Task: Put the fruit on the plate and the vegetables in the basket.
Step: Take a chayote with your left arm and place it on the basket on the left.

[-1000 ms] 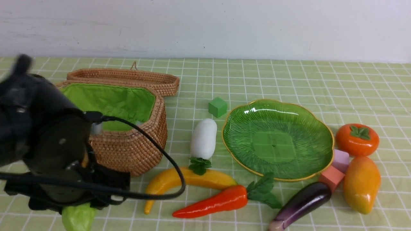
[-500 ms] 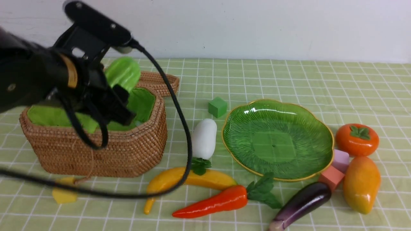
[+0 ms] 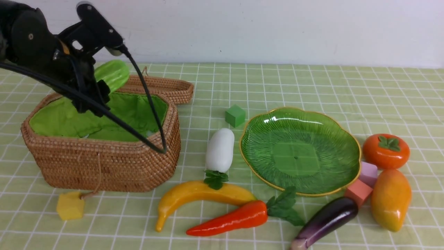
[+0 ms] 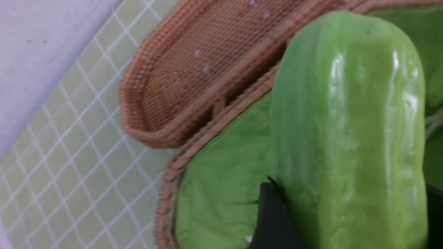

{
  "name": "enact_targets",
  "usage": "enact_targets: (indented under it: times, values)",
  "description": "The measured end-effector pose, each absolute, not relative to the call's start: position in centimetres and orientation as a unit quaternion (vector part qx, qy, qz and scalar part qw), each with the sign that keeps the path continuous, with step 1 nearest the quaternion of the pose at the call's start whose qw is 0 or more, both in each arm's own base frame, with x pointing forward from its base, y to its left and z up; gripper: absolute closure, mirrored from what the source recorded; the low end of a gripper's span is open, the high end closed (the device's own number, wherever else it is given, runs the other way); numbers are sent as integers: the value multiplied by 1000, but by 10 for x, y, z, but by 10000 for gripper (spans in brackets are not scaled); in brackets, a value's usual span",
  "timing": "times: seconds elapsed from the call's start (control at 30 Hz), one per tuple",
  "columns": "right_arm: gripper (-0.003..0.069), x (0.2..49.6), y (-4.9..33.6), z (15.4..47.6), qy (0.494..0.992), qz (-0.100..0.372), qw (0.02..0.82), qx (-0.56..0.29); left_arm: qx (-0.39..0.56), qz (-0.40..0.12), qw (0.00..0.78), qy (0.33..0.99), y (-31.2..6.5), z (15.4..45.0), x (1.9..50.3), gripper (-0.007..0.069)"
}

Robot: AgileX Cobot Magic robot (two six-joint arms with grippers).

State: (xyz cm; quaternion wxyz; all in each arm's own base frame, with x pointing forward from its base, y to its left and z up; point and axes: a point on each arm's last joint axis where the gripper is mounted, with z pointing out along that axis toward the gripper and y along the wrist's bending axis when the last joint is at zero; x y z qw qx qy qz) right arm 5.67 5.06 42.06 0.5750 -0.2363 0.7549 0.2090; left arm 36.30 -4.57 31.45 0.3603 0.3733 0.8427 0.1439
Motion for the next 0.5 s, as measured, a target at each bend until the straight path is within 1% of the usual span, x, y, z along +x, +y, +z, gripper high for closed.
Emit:
enact_targets:
  times: [0.17, 0.33, 0.4, 0.43, 0.47, 0.5]
  values:
    - [585, 59, 51, 421, 756, 209, 575, -234, 412, 160, 345, 828, -44, 301, 373, 174]
    - [583, 59, 51, 421, 756, 209, 574, -234, 423, 173, 348, 818, -44, 298, 376, 172]
    - [583, 59, 51, 421, 756, 209, 574, -234, 426, 177, 347, 816, -43, 299, 376, 131]
    - [583, 59, 51, 421, 756, 209, 574, -234, 426, 178, 348, 816, -43, 300, 375, 74]
    - [583, 59, 51, 421, 756, 209, 574, -234, 426, 178, 347, 816, -43, 300, 375, 64]
    - [582, 59, 51, 420, 756, 209, 574, -235, 425, 179, 348, 816, -43, 304, 373, 2]
